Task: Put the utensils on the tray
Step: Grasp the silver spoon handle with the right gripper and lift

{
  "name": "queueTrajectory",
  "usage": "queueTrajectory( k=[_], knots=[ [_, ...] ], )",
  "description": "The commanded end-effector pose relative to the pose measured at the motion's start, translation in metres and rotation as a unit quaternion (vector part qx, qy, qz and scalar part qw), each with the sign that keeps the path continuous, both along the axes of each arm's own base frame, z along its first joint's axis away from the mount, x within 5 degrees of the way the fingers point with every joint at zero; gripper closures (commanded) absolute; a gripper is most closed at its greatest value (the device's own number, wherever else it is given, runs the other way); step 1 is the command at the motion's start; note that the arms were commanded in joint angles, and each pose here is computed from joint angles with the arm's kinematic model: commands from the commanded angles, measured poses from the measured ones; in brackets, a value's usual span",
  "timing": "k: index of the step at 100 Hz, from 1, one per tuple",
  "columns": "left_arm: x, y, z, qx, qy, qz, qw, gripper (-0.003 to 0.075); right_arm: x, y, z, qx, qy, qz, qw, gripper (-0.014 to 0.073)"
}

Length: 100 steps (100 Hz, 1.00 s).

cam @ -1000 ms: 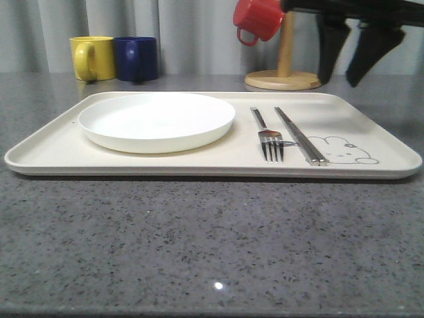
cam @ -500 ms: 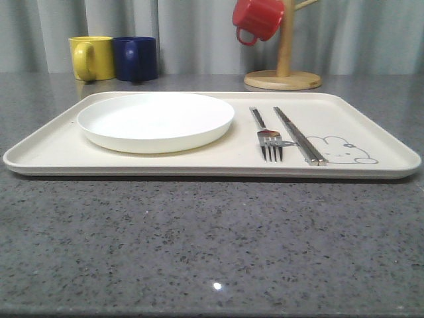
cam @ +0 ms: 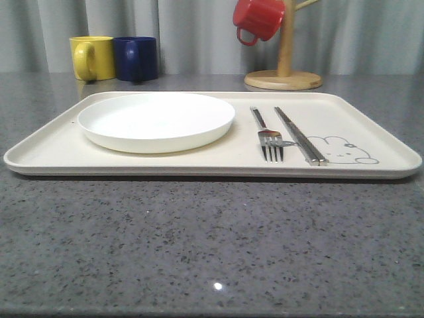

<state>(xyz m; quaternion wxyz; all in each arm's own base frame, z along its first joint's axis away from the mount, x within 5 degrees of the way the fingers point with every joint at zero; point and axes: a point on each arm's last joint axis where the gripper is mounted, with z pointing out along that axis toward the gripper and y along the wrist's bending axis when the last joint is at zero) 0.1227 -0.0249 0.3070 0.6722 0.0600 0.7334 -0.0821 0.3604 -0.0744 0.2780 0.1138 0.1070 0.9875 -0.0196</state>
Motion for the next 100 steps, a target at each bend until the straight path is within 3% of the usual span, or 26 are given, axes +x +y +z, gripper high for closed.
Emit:
queueTrajectory(
  k=[1, 54, 66, 85, 100],
  knots=[
    [0.0, 0.002, 0.016, -0.013, -0.047, 0.014, 0.999, 0.0738, -0.001, -0.003, 0.02, -0.012, -0.04, 0.004, 0.999, 0.0295],
    [0.0, 0.002, 0.016, -0.013, -0.047, 0.014, 0.999, 0.0738, 0.009, -0.004, -0.004, 0.001, -0.008, 0.004, 1.0, 0.0302],
    [0.0, 0.002, 0.016, -0.013, -0.047, 0.014, 0.999, 0.0738, 0.008, -0.004, -0.004, 0.003, -0.001, 0.003, 1.0, 0.0392],
    [0.0, 0.002, 0.016, -0.013, -0.047, 0.014, 0.999, 0.0738, 0.007, -0.002, -0.003, 0.013, -0.001, 0.002, 1.0, 0.067],
    [0.0, 0.002, 0.016, -0.013, -0.047, 0.014, 0.999, 0.0738, 0.001, 0.003, 0.008, 0.031, -0.008, -0.003, 0.999, 0.0659]
  ],
)
